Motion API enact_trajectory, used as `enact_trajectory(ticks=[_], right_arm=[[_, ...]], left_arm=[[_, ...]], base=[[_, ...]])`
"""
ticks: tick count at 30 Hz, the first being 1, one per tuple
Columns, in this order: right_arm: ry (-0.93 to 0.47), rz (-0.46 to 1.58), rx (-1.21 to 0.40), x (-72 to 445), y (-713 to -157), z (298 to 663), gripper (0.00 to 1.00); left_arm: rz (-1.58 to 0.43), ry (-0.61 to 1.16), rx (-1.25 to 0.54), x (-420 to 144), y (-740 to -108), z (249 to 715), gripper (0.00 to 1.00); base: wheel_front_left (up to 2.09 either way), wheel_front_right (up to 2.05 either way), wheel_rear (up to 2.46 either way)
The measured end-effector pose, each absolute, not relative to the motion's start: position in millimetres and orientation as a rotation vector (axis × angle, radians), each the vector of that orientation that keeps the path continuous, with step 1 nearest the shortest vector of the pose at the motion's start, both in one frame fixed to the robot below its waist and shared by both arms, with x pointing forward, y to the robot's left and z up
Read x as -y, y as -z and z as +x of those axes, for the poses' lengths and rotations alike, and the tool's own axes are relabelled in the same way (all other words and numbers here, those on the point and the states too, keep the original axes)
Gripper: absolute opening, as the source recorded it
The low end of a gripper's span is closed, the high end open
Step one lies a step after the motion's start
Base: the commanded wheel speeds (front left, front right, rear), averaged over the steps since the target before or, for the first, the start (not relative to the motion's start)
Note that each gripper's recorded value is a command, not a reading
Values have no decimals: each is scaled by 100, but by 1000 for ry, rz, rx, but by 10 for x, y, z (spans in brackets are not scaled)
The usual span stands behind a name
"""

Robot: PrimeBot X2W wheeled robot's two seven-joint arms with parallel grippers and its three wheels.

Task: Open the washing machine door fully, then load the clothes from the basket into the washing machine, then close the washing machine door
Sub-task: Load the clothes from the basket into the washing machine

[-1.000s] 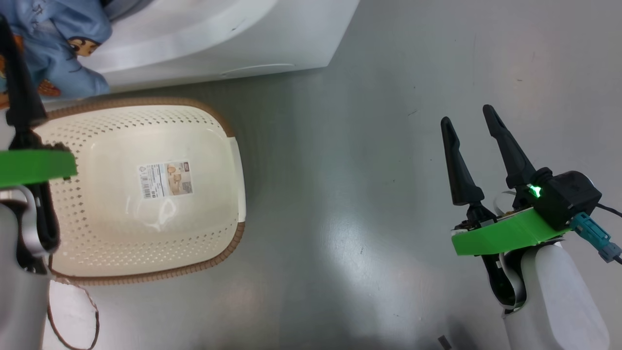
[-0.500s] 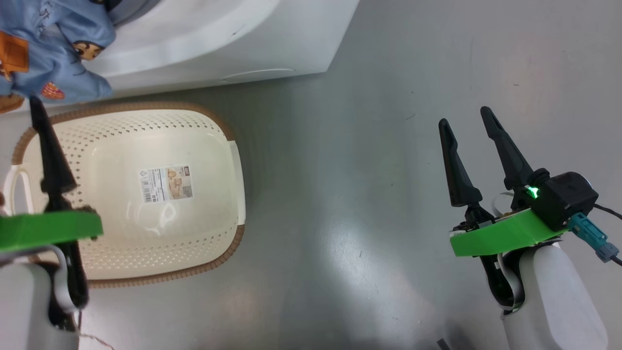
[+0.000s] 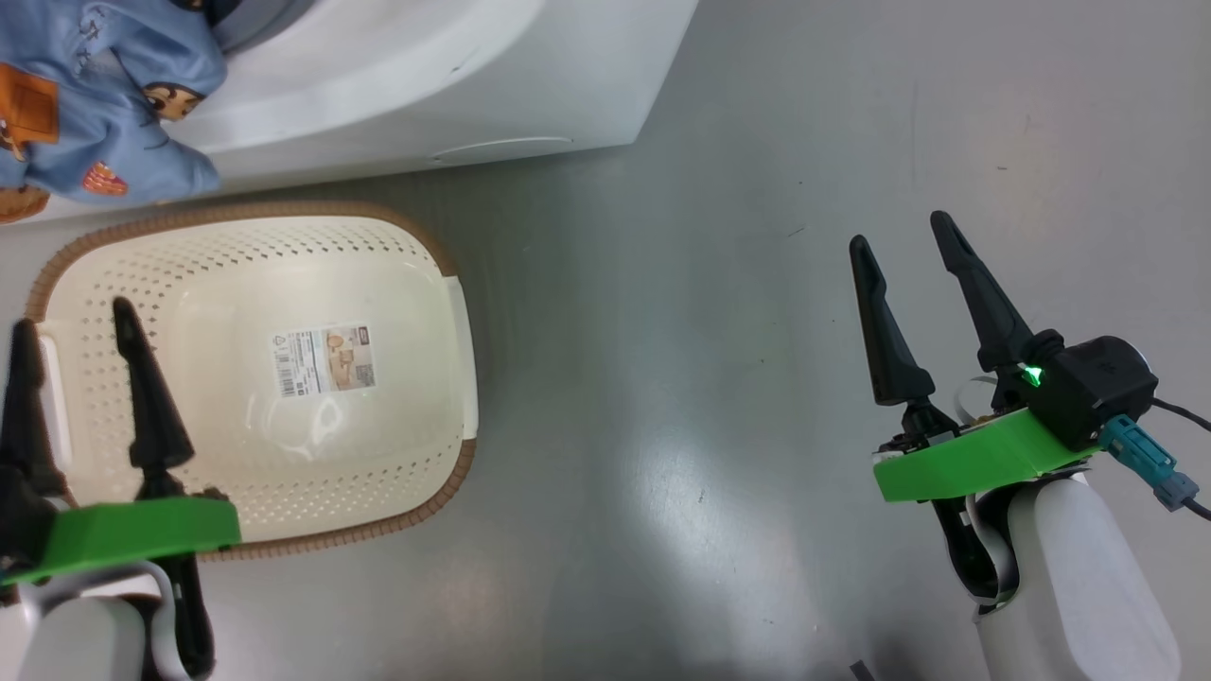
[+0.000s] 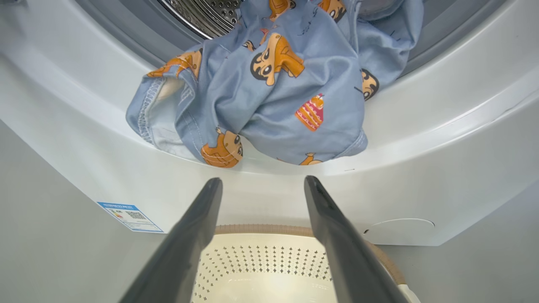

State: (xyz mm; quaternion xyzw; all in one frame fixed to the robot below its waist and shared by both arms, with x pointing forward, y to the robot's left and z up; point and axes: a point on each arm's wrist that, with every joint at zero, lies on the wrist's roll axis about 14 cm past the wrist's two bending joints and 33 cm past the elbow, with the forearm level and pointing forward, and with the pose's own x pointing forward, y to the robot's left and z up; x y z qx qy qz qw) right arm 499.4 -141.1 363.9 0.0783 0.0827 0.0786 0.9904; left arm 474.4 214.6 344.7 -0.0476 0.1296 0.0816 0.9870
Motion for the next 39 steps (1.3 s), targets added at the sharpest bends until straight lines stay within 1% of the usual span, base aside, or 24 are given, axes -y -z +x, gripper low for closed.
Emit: enact_trajectory(ticks=[4,23,27,33,39], right_arm=[[-157,157,-167,1415,-3635,4993,100],[-153,154,-169,1432,-3634,4984,100],[-153,153,-170,1435,-3629,4981,100],[-159,153,-176,1419,-3613,4971,100],[-153,154,-183,1441,-3596,4955,100]], left_arm=[[-99,-163,-278,-2125,-3400,4679,100],[-126,-150,-263,-2083,-3408,4709,100],[-132,-127,-235,-2039,-3465,4807,100],[-143,-75,-156,-1944,-3652,5122,100],[-175,-50,-161,-1937,-3708,5400,100]], base=[[0,0,0],[0,0,0],[0,0,0],[0,0,0],[0,0,0]])
